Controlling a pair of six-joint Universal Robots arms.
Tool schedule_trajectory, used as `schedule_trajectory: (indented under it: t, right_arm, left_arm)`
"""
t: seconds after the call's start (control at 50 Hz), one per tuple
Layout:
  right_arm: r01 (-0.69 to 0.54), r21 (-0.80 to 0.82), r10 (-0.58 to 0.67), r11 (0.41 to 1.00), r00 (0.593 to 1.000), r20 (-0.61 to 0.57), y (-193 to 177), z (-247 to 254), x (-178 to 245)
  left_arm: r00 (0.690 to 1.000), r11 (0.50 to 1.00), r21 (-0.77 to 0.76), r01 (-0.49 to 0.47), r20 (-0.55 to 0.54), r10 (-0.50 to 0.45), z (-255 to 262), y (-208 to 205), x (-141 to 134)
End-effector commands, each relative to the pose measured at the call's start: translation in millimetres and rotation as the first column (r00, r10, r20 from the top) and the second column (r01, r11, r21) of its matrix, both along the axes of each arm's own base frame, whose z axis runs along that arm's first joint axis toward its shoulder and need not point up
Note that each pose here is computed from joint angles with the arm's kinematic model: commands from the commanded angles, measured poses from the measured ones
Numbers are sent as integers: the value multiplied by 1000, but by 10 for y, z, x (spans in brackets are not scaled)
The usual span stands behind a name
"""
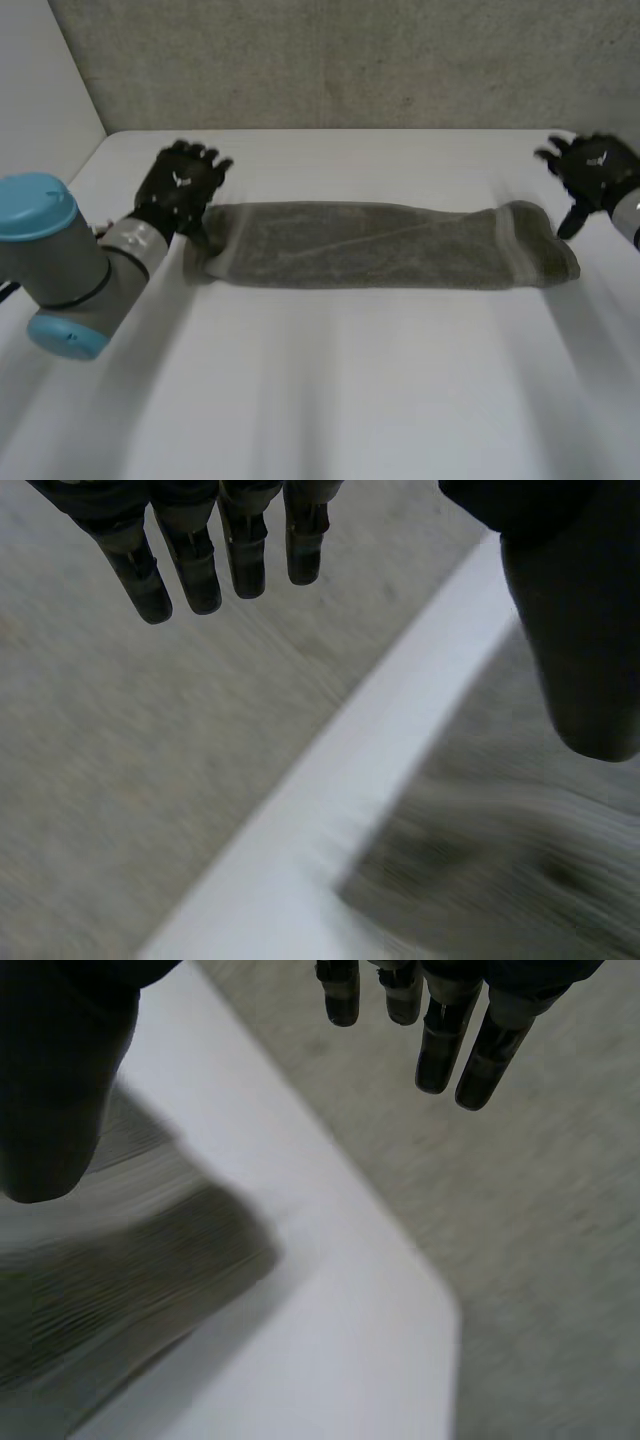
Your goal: Fold the towel.
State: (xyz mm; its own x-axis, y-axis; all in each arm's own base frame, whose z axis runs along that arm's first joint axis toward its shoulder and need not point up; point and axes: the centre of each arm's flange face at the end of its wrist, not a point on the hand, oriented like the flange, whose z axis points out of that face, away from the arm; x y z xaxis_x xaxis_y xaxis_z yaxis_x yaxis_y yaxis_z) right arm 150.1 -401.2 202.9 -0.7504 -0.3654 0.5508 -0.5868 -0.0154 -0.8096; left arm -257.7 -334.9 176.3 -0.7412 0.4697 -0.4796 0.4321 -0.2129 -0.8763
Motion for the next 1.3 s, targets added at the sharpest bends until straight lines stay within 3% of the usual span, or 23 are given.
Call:
schedule_trajectory:
  t: [0.02, 0.28, 0.66, 1.3]
  right_arm:
    - [-22, 159, 19, 987, 1000, 20, 192, -343, -142]
    - [-52, 170, 44, 984, 998, 46, 164, -670, -208]
    - [-54, 204, 45, 978, 998, 48, 91, -854, -225]
    - [-41, 224, 46, 974, 999, -18, 293, -813, -598]
  left_arm:
    - [999, 990, 140, -18, 48, 11, -292, 179, 91]
    - [993, 984, 144, -106, 71, 97, -538, 23, 125]
    - [985, 980, 146, -136, 126, 118, -760, -96, 206]
    - [979, 968, 173, -180, 124, 160, -573, 73, 425]
